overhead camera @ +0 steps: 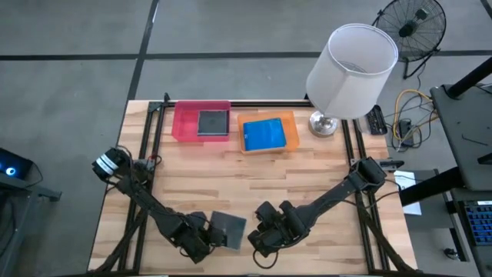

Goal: Pick & place jewel cases by type
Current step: Put the black CD case into the pink bin

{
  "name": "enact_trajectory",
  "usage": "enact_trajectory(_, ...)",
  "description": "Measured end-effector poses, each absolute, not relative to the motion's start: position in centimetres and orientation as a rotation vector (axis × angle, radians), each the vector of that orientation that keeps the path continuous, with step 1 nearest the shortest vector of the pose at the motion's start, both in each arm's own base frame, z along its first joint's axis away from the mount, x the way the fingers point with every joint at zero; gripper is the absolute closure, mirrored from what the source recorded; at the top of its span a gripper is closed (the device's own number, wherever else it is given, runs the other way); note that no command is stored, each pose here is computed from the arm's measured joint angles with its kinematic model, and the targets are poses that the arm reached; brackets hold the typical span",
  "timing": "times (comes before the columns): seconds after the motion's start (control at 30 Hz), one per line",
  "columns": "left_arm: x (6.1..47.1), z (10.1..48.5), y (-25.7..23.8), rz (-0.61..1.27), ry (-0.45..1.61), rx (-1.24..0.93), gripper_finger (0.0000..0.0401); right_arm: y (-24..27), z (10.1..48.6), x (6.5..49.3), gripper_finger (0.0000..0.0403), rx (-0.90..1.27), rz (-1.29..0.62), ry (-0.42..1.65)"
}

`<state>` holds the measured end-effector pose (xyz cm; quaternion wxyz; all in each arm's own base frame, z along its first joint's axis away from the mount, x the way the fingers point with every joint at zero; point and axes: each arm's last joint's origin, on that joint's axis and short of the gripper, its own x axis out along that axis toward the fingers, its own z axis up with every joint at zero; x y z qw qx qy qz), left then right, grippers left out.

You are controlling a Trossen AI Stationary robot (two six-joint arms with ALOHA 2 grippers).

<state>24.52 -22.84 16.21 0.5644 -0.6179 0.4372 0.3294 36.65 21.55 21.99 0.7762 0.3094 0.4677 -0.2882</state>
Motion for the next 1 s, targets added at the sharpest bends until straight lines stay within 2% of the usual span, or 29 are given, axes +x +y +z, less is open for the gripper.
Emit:
enact_trajectory(0.13,25.6,17.8,-23.5,0.722,0.956,-1.415,0.0401,21.7,22.0,36.5,0.0305,0.659,-0.612,1.018)
enact_trajectory(0.4,27.7,19.4,-25.6,0.574,1.004,-1.351,0.0401,21.8,22.0,36.5,0.0305,0.653,-0.605,1.023)
enact_trajectory(0.6,28.1,17.2,-26.3,0.608,1.105,-1.306,0.0401,21.8,22.0,36.5,0.0308,0.653,-0.606,1.022)
enact_trajectory(1.0,30.2,15.6,-24.7,0.643,1.101,-1.293,0.0401,21.8,22.0,36.5,0.0300,0.647,-0.603,1.021)
